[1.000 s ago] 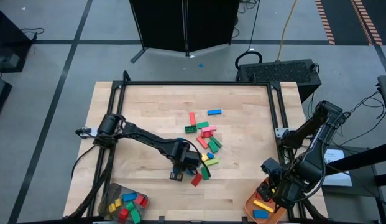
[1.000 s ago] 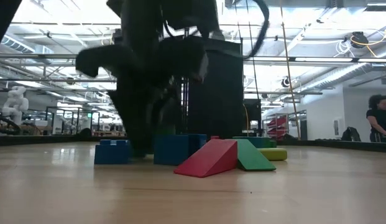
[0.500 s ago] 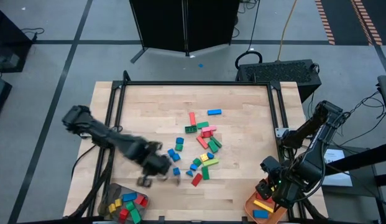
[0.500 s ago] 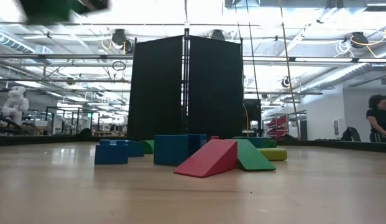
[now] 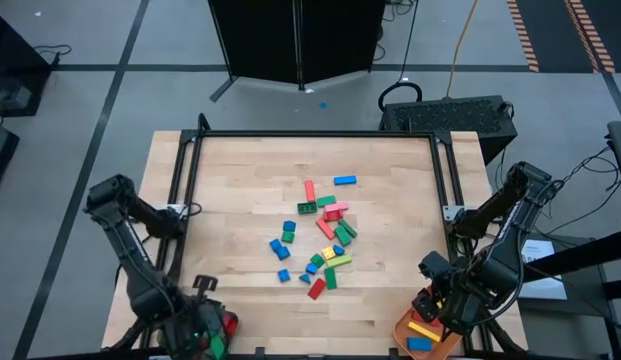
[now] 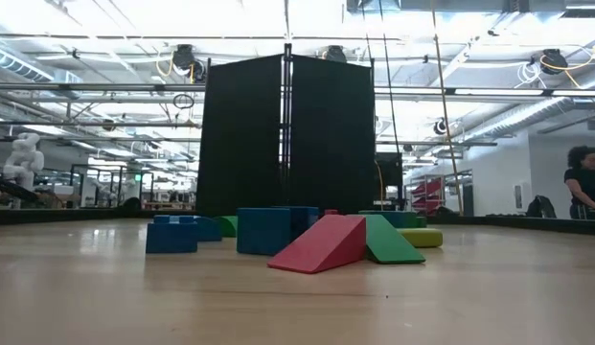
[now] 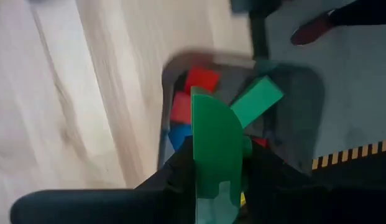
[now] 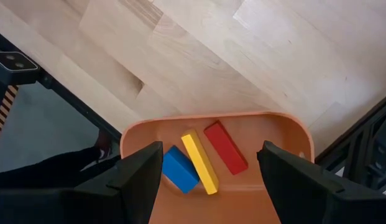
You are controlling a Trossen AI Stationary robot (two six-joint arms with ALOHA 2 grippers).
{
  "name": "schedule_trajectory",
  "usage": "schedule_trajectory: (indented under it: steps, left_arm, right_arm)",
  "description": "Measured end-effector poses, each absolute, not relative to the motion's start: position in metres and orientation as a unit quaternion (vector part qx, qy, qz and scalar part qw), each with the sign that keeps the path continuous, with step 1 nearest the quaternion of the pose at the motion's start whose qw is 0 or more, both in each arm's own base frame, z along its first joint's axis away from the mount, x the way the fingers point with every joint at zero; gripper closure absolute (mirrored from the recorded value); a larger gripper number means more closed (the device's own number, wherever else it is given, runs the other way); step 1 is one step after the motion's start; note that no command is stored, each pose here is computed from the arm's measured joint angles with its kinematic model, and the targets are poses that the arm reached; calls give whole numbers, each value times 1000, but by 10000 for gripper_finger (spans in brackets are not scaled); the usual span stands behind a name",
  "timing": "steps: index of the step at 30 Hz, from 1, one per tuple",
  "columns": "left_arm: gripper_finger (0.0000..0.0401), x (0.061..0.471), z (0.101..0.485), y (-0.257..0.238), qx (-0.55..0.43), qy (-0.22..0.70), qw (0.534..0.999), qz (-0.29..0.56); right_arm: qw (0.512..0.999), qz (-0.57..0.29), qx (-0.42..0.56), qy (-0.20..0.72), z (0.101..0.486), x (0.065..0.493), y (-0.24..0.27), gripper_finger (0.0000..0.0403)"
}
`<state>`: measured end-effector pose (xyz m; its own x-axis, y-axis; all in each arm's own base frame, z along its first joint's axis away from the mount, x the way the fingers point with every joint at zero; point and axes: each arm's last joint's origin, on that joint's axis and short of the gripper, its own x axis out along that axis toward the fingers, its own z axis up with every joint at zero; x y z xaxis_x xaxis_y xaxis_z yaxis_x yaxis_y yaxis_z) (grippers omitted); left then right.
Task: Sort blocks by size
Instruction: Put the green square game piece into the black bin, then put the blue square game piece into the black bin
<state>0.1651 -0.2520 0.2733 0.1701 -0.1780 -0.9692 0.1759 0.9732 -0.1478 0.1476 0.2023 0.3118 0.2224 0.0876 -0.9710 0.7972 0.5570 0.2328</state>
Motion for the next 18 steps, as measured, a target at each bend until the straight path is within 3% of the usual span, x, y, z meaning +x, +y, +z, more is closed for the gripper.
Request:
schedule_trajectory:
  steps: [4,9,18]
  left_arm:
    - [309,154,251,-256,-20,655,747,-113]
    - [248,150,242,-260,-36,675,721,-151]
    - [155,170,249,-235,-40,665,737,-112]
  right_arm:
    - [675,-265,395,564,312,148,202,147]
    - [675,-265,395,564,312,148,202,147]
    - [675,-265,395,563,312,148,202,147]
